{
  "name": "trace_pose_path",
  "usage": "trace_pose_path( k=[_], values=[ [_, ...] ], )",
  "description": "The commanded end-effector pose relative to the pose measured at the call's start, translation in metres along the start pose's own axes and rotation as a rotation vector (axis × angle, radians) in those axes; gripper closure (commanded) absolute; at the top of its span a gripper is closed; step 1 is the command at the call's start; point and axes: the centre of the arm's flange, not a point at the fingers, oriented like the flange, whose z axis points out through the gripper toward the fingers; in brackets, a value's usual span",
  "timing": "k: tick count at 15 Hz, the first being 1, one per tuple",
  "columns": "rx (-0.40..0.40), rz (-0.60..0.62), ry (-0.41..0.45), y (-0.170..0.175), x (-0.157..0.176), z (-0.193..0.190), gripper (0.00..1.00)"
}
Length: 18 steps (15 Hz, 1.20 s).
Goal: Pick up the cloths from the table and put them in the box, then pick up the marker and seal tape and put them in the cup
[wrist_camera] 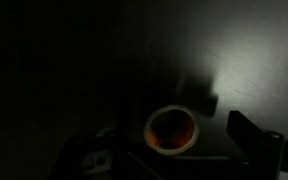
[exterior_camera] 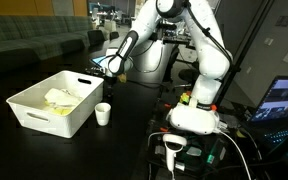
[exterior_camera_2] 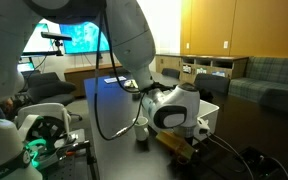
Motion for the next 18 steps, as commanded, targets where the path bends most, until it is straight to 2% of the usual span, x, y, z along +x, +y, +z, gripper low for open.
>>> trace_pose_path(
  k=[1, 3, 6, 8, 10, 11, 12, 13, 15, 18],
  values=[
    [0.006, -0.012, -0.006, 0.003, 0.007, -0.003, 0.00],
    [0.006, -0.013, -0.006, 0.003, 0.009, -0.003, 0.00],
    [0.003, -0.011, -0.002, 0.003, 0.011, -0.003, 0.10],
    [0.000, -0.013, -0.003, 0.002, 0.012, -0.003, 0.28],
    [-0.003, -0.014, -0.006, 0.002, 0.012, -0.004, 0.31],
    [-0.004, -0.013, -0.009, 0.002, 0.012, -0.004, 0.48],
    [-0.004, -0.013, -0.012, 0.003, 0.012, -0.005, 0.55],
    [-0.005, -0.012, -0.017, 0.003, 0.012, -0.005, 0.57],
    [-0.007, -0.010, -0.025, 0.003, 0.012, -0.008, 0.73],
    [-0.005, 0.000, -0.050, 0.002, 0.011, -0.016, 0.75]
  ],
)
